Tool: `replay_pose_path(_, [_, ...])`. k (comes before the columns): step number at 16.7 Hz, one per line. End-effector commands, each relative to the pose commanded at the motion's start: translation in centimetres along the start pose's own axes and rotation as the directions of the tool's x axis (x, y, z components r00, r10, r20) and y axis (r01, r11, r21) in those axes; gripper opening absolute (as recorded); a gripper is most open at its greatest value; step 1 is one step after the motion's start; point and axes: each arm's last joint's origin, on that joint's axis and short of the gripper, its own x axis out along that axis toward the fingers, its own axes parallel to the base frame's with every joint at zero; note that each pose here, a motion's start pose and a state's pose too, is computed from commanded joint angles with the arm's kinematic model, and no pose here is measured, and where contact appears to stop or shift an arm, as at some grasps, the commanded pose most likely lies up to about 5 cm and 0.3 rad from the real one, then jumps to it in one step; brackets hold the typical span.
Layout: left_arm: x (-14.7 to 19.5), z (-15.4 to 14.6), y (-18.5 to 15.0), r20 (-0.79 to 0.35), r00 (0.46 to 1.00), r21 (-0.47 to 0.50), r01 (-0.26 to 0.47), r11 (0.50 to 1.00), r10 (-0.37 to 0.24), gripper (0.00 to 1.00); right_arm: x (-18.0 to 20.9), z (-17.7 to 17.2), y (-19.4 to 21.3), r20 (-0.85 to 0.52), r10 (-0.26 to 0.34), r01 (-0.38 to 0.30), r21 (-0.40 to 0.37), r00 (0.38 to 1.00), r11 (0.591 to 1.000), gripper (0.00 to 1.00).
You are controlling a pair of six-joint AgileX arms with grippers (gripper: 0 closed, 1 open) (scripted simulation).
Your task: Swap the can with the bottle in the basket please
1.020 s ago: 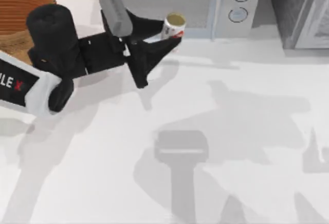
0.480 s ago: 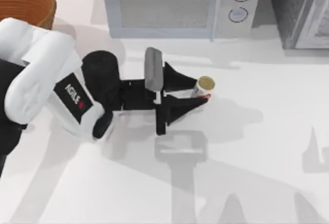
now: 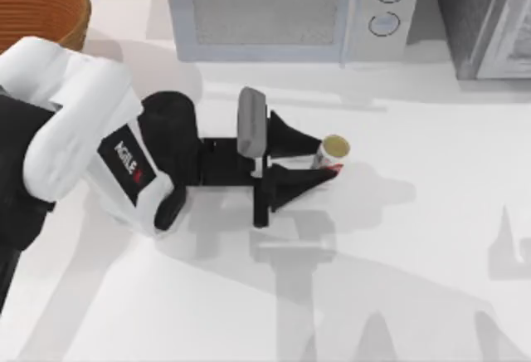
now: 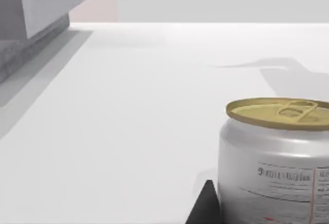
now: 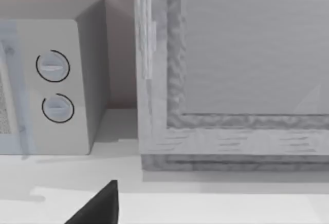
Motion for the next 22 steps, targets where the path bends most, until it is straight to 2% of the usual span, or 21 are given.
replay_pose_path(13, [0.00, 0.00, 0.00, 0.000, 1.000, 0.000, 0.000, 1.000, 0.000, 0.98, 0.00, 0.00, 0.00, 0.000, 0.000, 0.000, 0.000, 1.000, 1.000, 1.00])
replay_pose_path(22, [-0.14, -0.01, 0.06, 0.000, 1.000, 0.000, -0.004, 1.000, 0.004, 1.00, 0.00, 0.00, 0.00, 0.000, 0.000, 0.000, 0.000, 1.000, 1.000, 1.00])
